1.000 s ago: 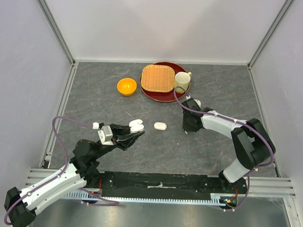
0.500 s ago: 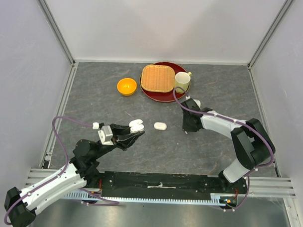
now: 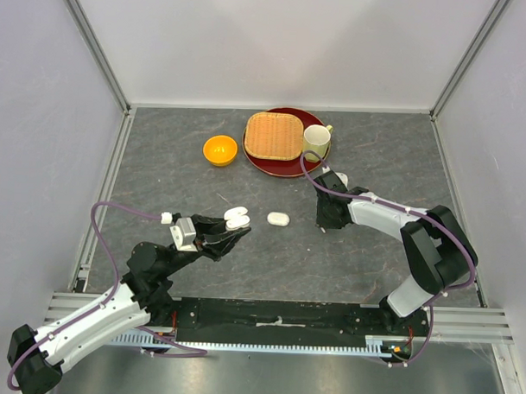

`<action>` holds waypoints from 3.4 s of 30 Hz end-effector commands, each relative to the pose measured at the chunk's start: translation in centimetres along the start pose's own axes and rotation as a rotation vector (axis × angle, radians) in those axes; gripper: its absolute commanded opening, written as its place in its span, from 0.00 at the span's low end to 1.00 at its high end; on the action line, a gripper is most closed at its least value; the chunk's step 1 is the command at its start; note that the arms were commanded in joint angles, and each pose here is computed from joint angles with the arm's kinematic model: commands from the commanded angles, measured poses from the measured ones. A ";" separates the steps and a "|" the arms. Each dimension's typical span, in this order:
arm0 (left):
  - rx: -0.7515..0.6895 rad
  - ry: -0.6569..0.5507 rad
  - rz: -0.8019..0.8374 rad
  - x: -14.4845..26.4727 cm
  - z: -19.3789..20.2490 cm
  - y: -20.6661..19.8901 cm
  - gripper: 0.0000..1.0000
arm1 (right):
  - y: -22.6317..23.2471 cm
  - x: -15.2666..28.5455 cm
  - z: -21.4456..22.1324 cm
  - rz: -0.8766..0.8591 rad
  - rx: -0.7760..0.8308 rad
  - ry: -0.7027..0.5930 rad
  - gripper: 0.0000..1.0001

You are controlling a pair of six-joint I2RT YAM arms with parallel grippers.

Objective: Insert the wireless bluetooth earbuds into the charging case
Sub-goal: Pick up the earbud from the center of the board.

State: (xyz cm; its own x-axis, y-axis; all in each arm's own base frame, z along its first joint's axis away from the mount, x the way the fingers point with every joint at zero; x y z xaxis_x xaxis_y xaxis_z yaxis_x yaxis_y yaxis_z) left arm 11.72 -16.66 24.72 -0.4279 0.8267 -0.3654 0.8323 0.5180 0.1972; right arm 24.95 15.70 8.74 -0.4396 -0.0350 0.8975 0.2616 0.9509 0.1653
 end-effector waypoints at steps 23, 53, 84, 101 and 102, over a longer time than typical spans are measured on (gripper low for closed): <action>0.028 -0.025 -0.029 0.1 -0.2 0.1 0.02 | 0.5 1.4 -1.5 -0.030 -0.008 -0.084 0.39; 0.034 -0.026 -0.026 0.2 -0.1 0.0 0.02 | 0.3 -0.9 -0.1 0.006 0.011 -0.010 0.36; 0.043 -0.029 -0.027 0.1 -0.2 0.0 0.02 | 0.0 0.3 0.0 -0.018 0.020 -0.008 0.13; 0.054 -0.021 -0.040 -0.1 0.0 0.1 0.02 | 3.7 11.4 -3.7 -0.406 -0.052 -0.297 0.00; 0.056 -0.025 -0.042 -0.2 -0.1 0.2 0.02 | 4.3 12.2 -3.4 -0.434 -0.042 -0.322 0.00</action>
State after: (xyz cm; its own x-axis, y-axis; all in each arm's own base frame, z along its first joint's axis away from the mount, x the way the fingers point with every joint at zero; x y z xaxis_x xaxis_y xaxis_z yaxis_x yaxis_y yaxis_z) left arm 11.86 -16.75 23.69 -0.4500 0.8254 -0.3411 0.8383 0.5220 0.1572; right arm 23.96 16.75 17.85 -0.6535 -0.2557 0.7124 0.1112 0.8985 0.4246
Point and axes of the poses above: each gripper's point midway between its finger pads, its own x axis back along the fingers, its own y axis along the line the jaws close on, z = x × y, the point moved 8 cm from there along x, back along the fingers, and after that the axes turned 12 degrees about -x, right-handed, at the moved point
